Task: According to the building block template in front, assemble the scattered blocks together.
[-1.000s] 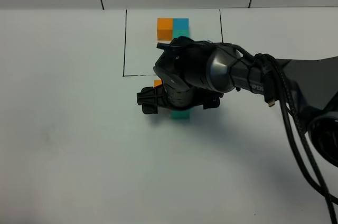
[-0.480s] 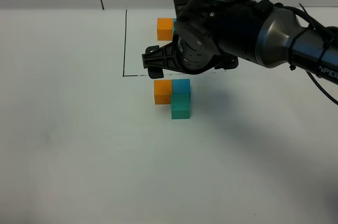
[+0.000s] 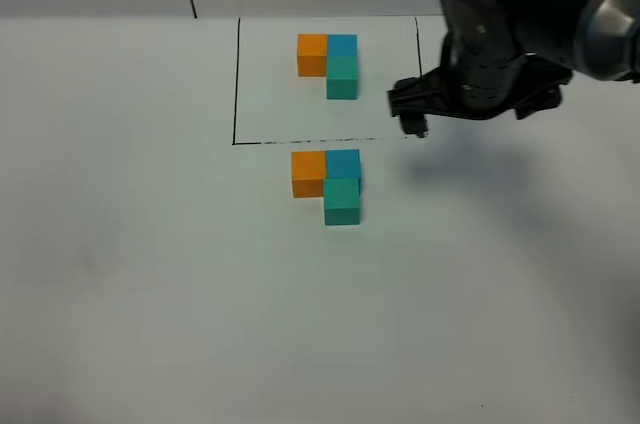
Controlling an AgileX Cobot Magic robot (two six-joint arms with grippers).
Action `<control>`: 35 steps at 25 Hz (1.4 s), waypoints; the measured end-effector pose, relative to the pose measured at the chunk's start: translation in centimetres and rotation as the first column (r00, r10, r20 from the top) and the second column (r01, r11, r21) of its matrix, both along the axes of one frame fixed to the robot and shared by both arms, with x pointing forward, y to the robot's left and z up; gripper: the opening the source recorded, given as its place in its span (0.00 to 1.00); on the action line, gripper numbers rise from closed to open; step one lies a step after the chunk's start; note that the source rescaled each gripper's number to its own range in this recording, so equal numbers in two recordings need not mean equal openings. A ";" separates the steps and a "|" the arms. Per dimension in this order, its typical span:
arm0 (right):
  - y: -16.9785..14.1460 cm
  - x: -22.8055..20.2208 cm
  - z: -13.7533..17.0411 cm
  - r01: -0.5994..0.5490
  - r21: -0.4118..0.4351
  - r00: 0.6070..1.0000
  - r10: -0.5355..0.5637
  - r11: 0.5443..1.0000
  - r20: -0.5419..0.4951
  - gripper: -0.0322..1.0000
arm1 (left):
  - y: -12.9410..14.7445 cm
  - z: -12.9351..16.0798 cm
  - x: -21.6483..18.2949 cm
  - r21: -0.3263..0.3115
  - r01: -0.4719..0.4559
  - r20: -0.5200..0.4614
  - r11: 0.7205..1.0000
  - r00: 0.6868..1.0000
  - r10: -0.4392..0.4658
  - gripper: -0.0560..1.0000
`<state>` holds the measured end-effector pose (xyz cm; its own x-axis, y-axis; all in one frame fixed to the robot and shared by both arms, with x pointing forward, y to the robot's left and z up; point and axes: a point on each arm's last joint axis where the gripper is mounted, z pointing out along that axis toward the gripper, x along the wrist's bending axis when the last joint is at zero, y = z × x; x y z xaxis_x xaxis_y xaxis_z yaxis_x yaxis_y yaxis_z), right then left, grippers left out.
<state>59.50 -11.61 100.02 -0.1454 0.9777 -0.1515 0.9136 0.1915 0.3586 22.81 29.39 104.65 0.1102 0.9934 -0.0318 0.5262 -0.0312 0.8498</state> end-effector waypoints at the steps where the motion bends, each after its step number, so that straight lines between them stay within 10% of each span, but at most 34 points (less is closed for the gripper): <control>1: -1.7 0.4 -0.1 0.012 -0.009 1.000 -0.012 1.000 -0.018 0.92 | 0.0 0.0 0.0 0.000 0.000 0.000 1.000 1.000 0.000 0.77; 11: -13.6 -3.6 2.9 0.079 0.012 0.996 -0.078 0.997 -0.044 0.86 | 0.0 0.0 0.0 0.000 0.000 0.000 1.000 1.000 0.000 0.77; 21: -16.3 -18.1 8.1 0.111 0.095 0.984 -0.123 0.989 0.131 0.86 | 0.0 0.0 0.0 0.000 -0.001 0.000 1.000 1.000 0.001 0.77; 35: -18.6 -33.2 5.1 -0.005 0.222 0.873 -0.104 0.975 0.477 0.86 | 0.0 0.0 0.0 0.000 -0.001 0.000 1.000 1.000 0.001 0.77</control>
